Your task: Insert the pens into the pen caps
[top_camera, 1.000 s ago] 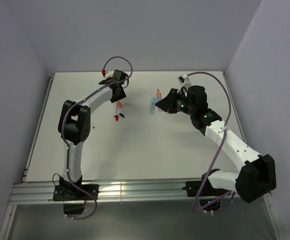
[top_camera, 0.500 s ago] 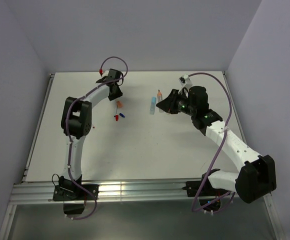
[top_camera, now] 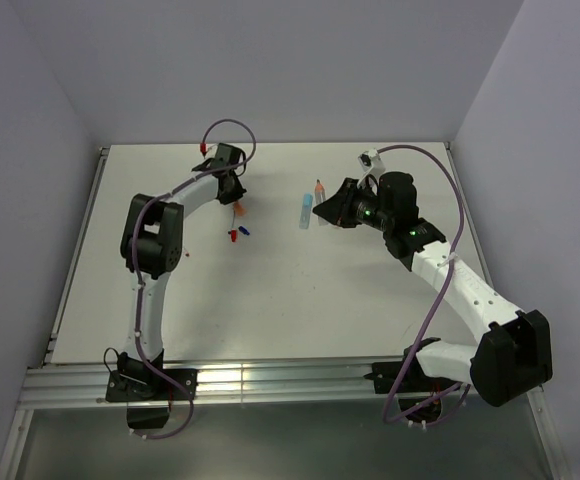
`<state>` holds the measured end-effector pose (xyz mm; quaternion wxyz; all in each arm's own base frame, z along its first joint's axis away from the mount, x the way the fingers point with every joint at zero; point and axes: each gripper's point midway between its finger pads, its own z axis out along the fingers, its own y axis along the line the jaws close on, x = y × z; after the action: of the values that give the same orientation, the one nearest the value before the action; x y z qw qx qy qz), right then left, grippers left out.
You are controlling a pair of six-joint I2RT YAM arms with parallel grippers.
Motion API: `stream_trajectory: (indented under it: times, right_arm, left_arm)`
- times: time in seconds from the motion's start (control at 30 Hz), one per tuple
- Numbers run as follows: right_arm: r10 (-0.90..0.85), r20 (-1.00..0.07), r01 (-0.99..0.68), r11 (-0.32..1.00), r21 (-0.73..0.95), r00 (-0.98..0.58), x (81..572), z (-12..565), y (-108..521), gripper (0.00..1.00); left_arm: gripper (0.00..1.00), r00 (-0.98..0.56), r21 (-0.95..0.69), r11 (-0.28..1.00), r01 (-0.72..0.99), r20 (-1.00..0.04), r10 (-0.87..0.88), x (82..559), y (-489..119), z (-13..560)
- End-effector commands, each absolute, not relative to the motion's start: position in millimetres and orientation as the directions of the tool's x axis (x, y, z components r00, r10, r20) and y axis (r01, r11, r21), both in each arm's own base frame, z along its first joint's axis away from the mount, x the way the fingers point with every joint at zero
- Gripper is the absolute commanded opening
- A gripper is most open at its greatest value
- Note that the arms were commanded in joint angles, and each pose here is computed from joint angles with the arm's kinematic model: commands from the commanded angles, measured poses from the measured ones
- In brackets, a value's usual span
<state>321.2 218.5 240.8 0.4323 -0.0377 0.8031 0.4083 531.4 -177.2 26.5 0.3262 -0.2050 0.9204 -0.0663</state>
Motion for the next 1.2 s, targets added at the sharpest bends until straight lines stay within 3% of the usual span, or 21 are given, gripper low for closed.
stream_trajectory:
  times: [0.0, 0.6, 1.17]
  right_arm:
    - [0.308, -0.749, -0.448, 0.646, 0.618, -0.587, 321, 255, 217, 0.00]
    - [0.308, -0.748, -0.456, 0.637, 0.621, -0.588, 318, 255, 217, 0.00]
    - [0.307, -0.749, -0.460, 0.634, 0.621, -0.588, 316, 257, 217, 0.00]
  left_arm:
    - [0.10, -0.717, -0.270, 0.901, -0.339, -0.546, -0.433, 515, -179, 30]
    - [0.04, -0.718, -0.302, 0.896, -0.327, -0.536, -0.443, 474, -186, 39]
    - [0.07, -0.732, -0.287, 0.906, -0.312, -0.535, -0.421, 459, -204, 42]
